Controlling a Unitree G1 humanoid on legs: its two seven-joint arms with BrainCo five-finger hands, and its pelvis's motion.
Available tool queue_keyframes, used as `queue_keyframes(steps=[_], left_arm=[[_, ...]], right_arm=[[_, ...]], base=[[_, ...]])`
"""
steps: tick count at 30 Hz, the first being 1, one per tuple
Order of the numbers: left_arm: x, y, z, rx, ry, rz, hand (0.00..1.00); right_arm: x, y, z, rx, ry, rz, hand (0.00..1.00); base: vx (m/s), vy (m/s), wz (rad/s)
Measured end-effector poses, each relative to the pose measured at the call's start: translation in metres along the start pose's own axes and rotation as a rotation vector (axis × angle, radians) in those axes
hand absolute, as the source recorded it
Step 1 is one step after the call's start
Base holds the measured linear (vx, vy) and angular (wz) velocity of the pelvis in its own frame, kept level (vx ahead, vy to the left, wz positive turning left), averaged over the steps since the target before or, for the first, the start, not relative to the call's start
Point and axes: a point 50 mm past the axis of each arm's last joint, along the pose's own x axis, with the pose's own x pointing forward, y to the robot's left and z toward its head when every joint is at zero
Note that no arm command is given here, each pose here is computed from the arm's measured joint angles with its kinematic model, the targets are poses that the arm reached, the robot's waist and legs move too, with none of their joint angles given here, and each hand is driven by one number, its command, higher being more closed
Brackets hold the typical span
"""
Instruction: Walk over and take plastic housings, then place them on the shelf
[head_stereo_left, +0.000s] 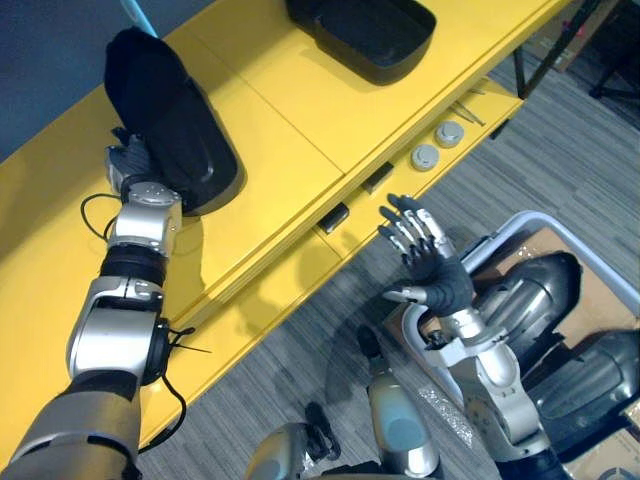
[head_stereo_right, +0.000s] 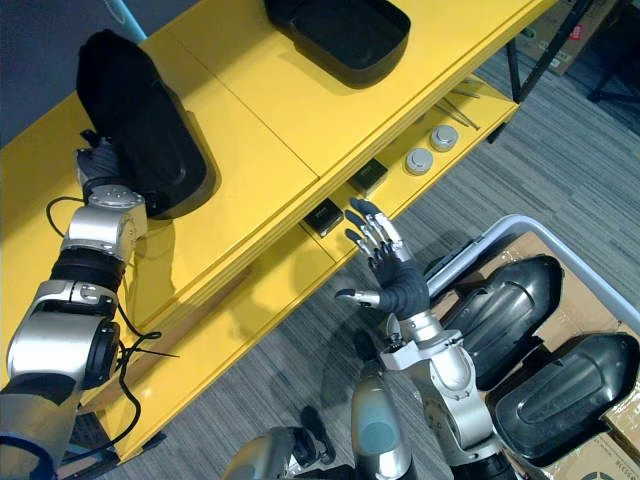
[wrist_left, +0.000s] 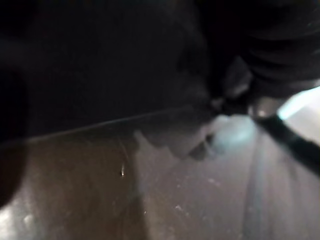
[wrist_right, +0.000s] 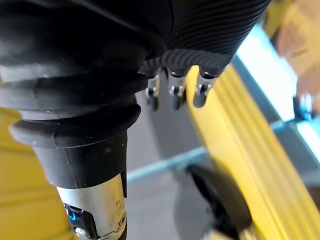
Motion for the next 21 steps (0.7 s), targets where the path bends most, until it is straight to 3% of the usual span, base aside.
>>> queue_keyframes(steps=[4, 12, 21], left_arm=[[-0.003, -0.004, 0.021, -0.030, -0.069, -0.039, 0.00], [-0.012, -0.015, 0.019, -0.226, -0.111, -0.178, 0.00], [-0.033, -0.044, -0.043, -0.369, 0.052, -0.301, 0.00]], right_arm=[[0.010, 0.005, 0.003, 0.000, -0.023, 0.033, 0.00], [0.011, 0.006, 0.001, 0.008, -0.021, 0.001, 0.00], [-0.003, 0.003, -0.021, 0.040, 0.067, -0.076, 0.00]], base=[[-0.07, -0.001, 0.32], [-0.03, 0.004, 0.11], [0.01, -0.002, 0.04]])
